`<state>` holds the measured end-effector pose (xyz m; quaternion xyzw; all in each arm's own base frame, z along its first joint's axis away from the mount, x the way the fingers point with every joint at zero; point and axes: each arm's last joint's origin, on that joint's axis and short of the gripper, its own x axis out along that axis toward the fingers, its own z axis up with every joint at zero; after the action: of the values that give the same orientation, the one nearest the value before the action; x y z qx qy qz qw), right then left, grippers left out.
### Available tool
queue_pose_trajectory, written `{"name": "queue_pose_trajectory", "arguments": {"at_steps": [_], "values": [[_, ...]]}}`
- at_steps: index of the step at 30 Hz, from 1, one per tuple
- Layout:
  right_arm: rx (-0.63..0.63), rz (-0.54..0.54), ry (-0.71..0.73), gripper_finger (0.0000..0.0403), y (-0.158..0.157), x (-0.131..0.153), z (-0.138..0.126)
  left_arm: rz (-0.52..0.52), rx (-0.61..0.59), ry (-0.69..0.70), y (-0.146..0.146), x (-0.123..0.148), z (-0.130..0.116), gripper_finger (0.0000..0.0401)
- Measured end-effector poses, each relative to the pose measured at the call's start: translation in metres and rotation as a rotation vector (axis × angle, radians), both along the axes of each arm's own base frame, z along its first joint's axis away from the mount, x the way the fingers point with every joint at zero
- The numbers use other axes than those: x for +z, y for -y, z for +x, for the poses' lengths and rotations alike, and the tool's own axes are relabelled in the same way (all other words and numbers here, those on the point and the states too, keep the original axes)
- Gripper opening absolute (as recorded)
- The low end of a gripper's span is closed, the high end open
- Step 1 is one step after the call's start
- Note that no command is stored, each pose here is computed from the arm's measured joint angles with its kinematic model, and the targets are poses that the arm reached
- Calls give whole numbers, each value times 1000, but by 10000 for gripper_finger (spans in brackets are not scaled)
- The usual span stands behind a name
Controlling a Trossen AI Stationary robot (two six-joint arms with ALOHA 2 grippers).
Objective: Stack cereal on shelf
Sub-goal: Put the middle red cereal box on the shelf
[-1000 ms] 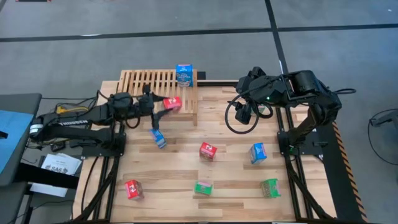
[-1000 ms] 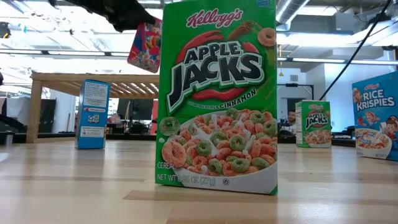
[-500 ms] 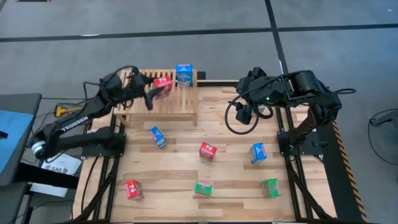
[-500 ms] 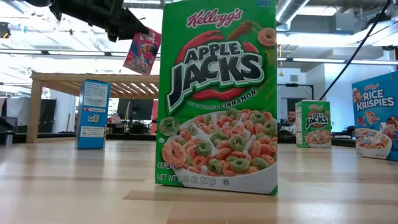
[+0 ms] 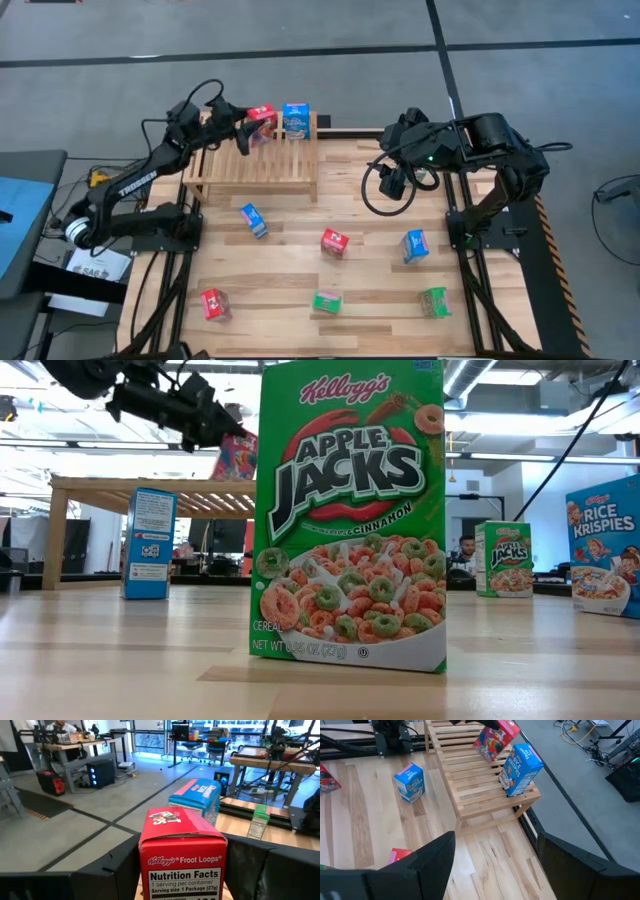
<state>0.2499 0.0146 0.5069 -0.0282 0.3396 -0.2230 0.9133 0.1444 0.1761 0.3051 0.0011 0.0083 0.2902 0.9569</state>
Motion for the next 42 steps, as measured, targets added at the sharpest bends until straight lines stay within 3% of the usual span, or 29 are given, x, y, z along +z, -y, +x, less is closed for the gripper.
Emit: {"name": "queue_pose_trajectory", "arguments": {"at_steps": [7, 27, 37, 42], "values": [[0, 0, -2, 306, 0, 0, 0, -23, 3, -10, -13, -12, 10, 212], [-1, -1, -18, 306, 0, -1, -1, -45, 6, -24, -14, -15, 10, 214], [-1, -1, -18, 306, 0, -1, -1, -52, 14, -73, -14, -20, 9, 274], [-2, 0, -17, 306, 0, -1, -1, -44, 67, -74, -11, -8, 5, 300]]}}
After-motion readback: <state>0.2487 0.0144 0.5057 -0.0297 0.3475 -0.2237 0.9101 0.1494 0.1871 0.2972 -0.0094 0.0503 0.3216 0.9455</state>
